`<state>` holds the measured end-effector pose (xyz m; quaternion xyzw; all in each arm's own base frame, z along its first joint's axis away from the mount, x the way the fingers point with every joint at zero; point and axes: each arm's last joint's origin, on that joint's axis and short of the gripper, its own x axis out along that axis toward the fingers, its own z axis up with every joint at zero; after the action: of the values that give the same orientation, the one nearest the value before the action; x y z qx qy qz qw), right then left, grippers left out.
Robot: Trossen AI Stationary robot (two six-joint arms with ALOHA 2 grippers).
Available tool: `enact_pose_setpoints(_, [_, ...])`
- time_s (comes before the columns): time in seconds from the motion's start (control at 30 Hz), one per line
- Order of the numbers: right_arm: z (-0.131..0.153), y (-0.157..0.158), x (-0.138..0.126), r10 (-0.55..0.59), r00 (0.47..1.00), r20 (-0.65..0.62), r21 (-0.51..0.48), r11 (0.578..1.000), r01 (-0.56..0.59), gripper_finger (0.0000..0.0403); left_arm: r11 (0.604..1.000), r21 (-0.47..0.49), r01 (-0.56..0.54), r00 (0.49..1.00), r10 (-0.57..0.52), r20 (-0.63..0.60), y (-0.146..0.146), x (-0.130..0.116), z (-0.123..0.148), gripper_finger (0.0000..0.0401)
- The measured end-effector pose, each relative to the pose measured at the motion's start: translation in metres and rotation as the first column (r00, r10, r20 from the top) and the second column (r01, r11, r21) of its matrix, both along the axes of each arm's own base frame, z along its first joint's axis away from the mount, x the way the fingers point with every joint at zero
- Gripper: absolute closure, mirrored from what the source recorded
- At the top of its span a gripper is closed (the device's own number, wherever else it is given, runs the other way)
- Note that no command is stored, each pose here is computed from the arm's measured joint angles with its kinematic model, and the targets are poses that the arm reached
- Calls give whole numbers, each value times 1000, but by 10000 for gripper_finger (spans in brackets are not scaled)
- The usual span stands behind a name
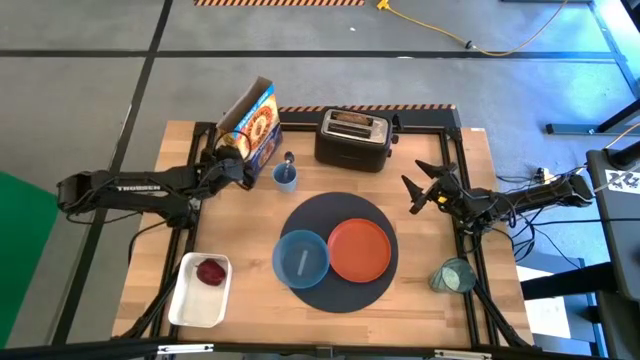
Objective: Arrange a breakfast setting
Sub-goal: Pour the cereal from the cereal box into the blue bowl
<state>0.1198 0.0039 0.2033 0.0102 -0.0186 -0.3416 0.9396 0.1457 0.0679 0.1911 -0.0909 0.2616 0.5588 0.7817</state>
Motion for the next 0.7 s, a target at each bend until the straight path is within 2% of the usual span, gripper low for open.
enact_pose_setpoints(0.33, [-3,1,4,7,1000,-14,13,1000,-6,100,999,27,-27,998,29,-61,11,-4,1,167])
enact_pose_setpoints(0.5, [-1,4,10,93,995,23,14,996,-94,100,999,53,8,998,-5,-55,13,-1,5,185])
enact_pose_setpoints(0.7, [2,-3,19,139,990,37,-7,990,-139,100,996,81,22,999,-20,-29,13,-1,14,189])
